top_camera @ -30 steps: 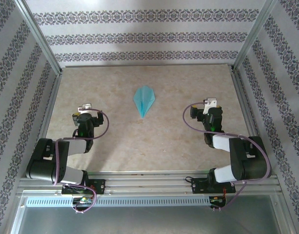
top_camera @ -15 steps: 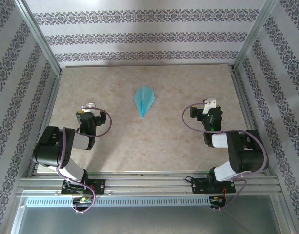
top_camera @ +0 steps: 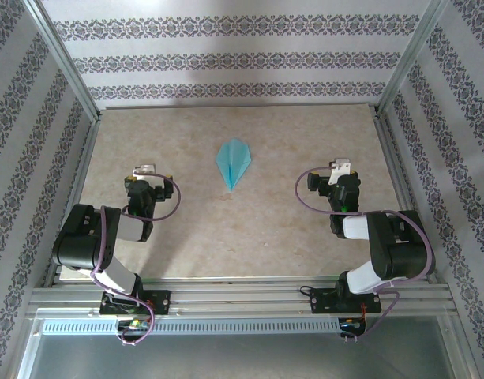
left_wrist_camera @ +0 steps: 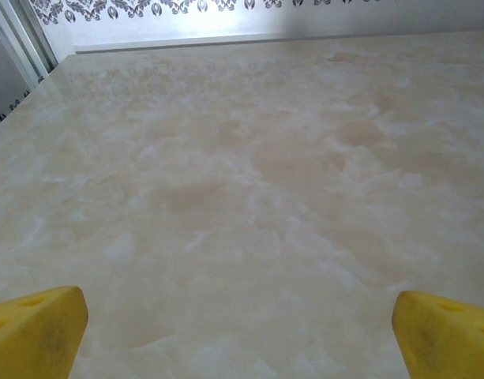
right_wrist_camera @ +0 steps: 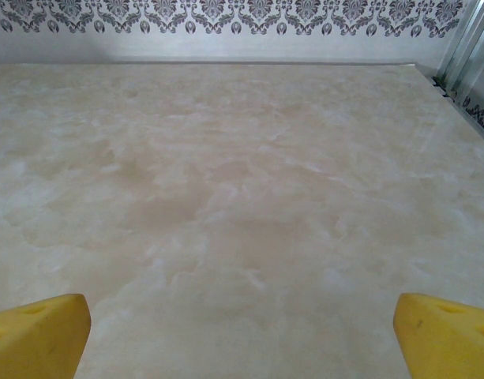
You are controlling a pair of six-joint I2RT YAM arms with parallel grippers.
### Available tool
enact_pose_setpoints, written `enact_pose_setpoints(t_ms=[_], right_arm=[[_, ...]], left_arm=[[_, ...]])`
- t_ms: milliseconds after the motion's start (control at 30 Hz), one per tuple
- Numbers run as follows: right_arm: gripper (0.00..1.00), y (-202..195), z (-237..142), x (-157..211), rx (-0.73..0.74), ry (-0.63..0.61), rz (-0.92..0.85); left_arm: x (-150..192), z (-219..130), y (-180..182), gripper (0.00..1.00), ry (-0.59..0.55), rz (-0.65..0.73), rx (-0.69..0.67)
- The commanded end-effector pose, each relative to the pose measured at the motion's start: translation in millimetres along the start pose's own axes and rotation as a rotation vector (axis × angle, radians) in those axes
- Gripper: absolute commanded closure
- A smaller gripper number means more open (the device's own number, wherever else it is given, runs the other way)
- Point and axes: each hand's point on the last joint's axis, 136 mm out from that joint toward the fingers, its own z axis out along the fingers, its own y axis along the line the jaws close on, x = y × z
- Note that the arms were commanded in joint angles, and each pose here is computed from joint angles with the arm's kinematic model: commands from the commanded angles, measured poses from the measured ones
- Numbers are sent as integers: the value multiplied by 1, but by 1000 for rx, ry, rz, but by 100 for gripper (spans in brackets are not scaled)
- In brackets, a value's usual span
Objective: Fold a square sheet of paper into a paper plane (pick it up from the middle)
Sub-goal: Reset both arms
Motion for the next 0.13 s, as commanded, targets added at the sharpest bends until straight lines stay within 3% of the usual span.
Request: enact_pose_setpoints(t_ms=[0,100], right_arm=[[2,-5,4,-8,15,-22,15],[2,-5,4,-8,16,-21,15]], left_arm=[[-5,6,3,1,5,-24,27],[-5,5,3,1,1,-23,27]])
